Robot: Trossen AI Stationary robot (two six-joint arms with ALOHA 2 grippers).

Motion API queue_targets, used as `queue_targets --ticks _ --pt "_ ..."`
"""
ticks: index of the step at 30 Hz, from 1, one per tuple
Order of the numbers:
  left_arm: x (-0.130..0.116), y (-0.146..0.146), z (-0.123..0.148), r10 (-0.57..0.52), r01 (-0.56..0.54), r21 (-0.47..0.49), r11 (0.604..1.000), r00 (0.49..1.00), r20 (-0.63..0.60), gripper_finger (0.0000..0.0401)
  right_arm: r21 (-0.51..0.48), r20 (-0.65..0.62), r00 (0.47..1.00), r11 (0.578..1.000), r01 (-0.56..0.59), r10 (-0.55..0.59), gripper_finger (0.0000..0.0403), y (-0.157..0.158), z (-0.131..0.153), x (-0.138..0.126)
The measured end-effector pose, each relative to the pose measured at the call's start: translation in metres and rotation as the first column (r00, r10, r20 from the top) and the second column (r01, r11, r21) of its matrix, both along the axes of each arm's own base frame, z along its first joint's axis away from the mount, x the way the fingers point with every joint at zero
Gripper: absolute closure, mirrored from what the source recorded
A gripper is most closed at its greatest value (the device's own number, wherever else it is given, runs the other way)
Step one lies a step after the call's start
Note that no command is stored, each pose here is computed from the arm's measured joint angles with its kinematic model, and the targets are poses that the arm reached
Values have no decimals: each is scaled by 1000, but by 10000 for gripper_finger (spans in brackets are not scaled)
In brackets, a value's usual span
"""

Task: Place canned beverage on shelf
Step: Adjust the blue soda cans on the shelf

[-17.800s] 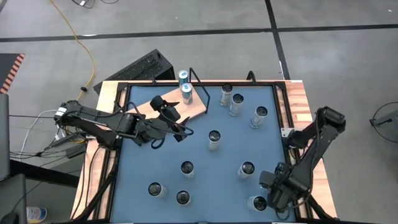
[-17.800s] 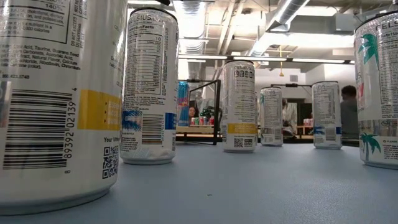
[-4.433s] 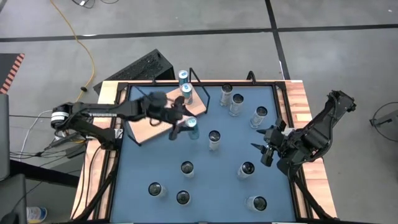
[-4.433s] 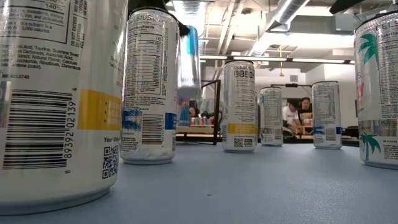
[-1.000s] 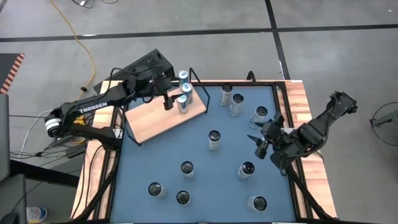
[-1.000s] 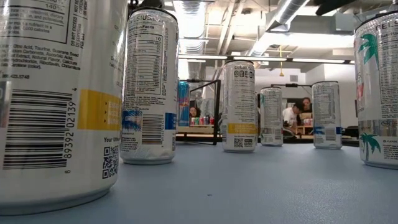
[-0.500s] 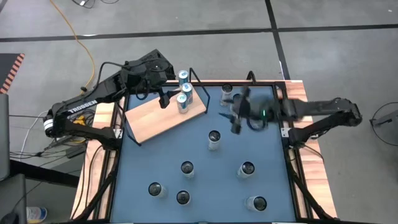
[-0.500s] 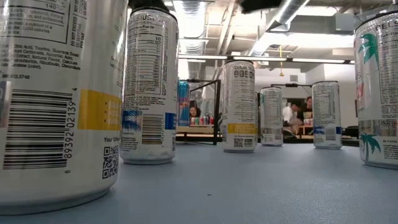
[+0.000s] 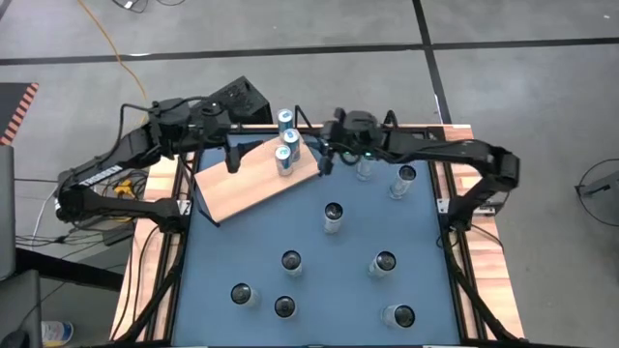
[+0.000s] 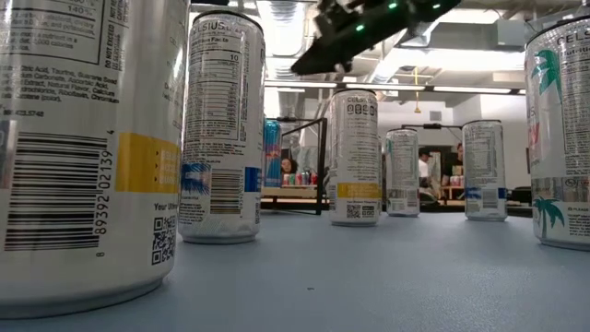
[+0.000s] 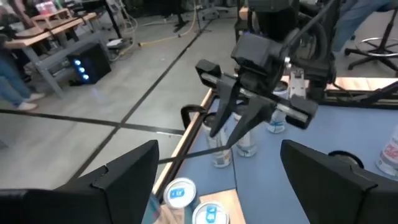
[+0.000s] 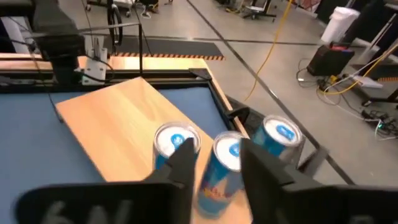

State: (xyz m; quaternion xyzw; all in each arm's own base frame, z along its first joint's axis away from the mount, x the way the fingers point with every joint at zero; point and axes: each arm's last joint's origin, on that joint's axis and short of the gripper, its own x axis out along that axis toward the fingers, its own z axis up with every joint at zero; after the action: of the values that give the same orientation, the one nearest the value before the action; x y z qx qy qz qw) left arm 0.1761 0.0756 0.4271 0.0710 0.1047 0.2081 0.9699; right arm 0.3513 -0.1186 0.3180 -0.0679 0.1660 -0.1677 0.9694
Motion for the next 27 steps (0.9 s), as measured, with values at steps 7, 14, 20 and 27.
queue_targets --ticks 7,14,20,27 --pt "-4 -1 1 22 -22 3 1000 1000 -4 76 6 -48 999 1000 -4 5 396 -12 -16 37" --pt "-2 -1 -4 20 -21 -13 1000 999 -40 76 37 -115 991 997 -64 68 401 -15 -32 60" --pt "-2 -1 -5 17 -18 -20 1000 999 -47 76 48 -151 986 997 -62 69 402 -19 -43 69" --pt "-2 -1 -5 16 -17 -25 1000 999 -49 76 43 -169 984 998 -40 47 403 -26 -46 67"
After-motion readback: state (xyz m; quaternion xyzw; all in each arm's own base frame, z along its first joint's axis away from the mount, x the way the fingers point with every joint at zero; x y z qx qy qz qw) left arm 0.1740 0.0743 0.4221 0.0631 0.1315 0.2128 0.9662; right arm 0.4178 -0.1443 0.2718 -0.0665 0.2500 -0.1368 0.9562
